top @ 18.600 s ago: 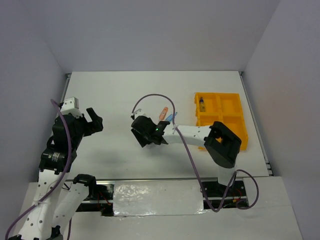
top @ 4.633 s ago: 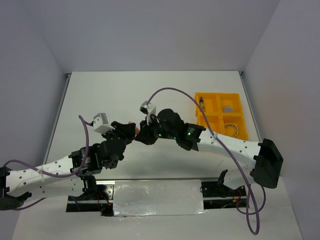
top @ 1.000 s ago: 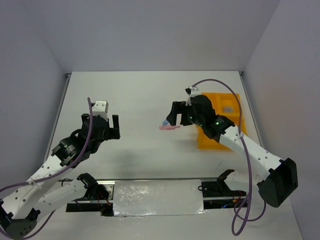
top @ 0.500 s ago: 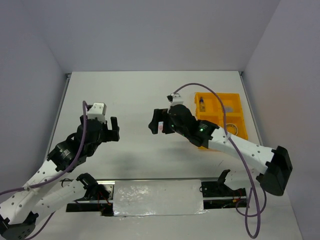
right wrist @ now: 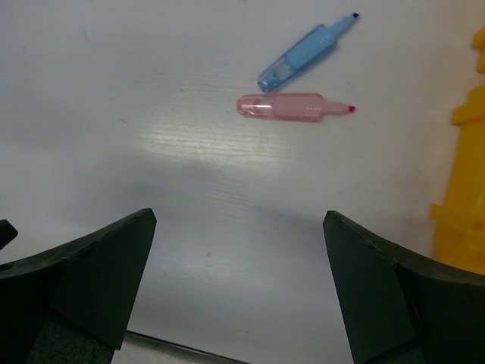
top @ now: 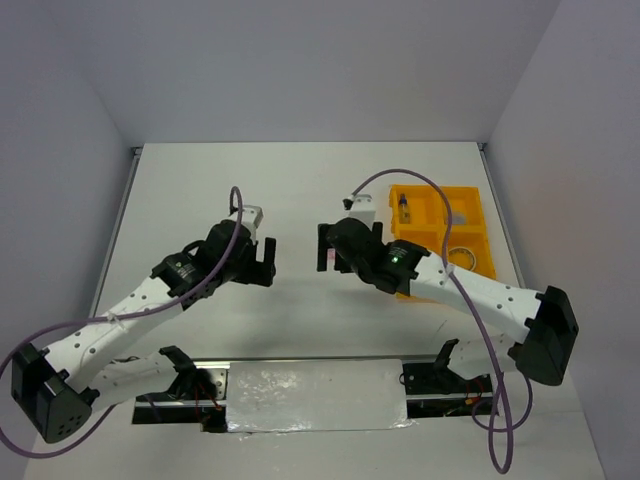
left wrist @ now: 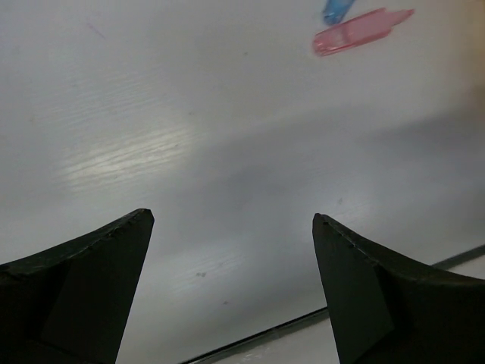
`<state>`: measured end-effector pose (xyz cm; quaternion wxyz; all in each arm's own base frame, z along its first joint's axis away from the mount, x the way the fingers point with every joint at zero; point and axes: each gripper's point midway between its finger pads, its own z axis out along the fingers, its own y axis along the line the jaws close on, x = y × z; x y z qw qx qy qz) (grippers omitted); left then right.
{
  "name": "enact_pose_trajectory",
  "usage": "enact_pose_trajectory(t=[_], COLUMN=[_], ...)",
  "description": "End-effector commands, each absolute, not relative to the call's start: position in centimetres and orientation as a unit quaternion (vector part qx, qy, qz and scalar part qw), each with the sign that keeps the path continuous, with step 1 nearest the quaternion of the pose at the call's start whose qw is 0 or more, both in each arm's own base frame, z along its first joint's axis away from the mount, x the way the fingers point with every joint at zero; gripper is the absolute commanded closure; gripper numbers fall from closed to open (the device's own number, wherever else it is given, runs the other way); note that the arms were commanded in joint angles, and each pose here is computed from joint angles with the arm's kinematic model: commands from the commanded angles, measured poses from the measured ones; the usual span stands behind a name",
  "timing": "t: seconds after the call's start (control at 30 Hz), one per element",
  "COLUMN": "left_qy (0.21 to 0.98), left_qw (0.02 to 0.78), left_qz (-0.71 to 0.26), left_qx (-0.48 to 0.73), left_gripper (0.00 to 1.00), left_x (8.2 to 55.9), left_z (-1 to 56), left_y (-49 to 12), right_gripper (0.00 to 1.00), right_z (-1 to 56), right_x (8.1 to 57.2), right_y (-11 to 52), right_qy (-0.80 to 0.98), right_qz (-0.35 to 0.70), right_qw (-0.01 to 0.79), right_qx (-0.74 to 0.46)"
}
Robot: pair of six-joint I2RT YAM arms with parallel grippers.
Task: Sort the stationery into containers
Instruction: Pick up the pen from the center of the board.
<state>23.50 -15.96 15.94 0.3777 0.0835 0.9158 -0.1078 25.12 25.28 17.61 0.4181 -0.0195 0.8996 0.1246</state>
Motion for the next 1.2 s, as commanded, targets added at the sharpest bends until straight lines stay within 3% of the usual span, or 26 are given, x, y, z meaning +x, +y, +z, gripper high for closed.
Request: enact_pose_trajectory(t=[0.0,0.07,0.17,0.33,0.43,0.47,0.67,1.17], left_qy=[0.873,0.863,0.866,0.851,0.881,0.883,0.861,0.867], left_qw=[0.41,0.399,0.372,0.345,0.32,0.317,0.293,0.277], left_qz=[-0.255,-0.29,-0.286,-0.285,-0.192,-0.177,-0.177,-0.173], left_qx=[0.069,0.109,0.171,0.273,0.29,0.298,0.377,0.377], left_gripper=[0.01,0.01,0.01,0.04,0.06,0.1,0.13,0.17], left_x=[25.1,26.2,28.8,32.1,34.4,35.0,34.6,34.6], left_z=[20.4,20.5,19.3,14.4,10.2,9.5,5.5,2.8], left_y=[-21.7,-24.9,-28.3,-33.7,-33.6,-33.5,-34.2,-34.4], right_gripper=[0.0,0.0,0.0,0.0,0.0,0.0,0.0,0.0], right_z=[20.8,21.5,25.5,25.6,25.5,25.5,25.6,26.2], right_x=[23.9,22.6,19.6,16.4,15.2,14.8,13.5,13.3], right_y=[20.8,18.7,16.1,13.6,12.7,12.5,11.3,13.1], right_qy=[0.881,0.877,0.84,0.837,0.835,0.834,0.826,0.815], right_qz=[0.121,0.125,0.214,0.246,0.256,0.261,0.279,0.313], right_qw=[0.455,0.462,0.496,0.489,0.488,0.487,0.49,0.486], right_qx=[0.038,0.046,0.045,0.02,0.001,-0.002,0.001,-0.027])
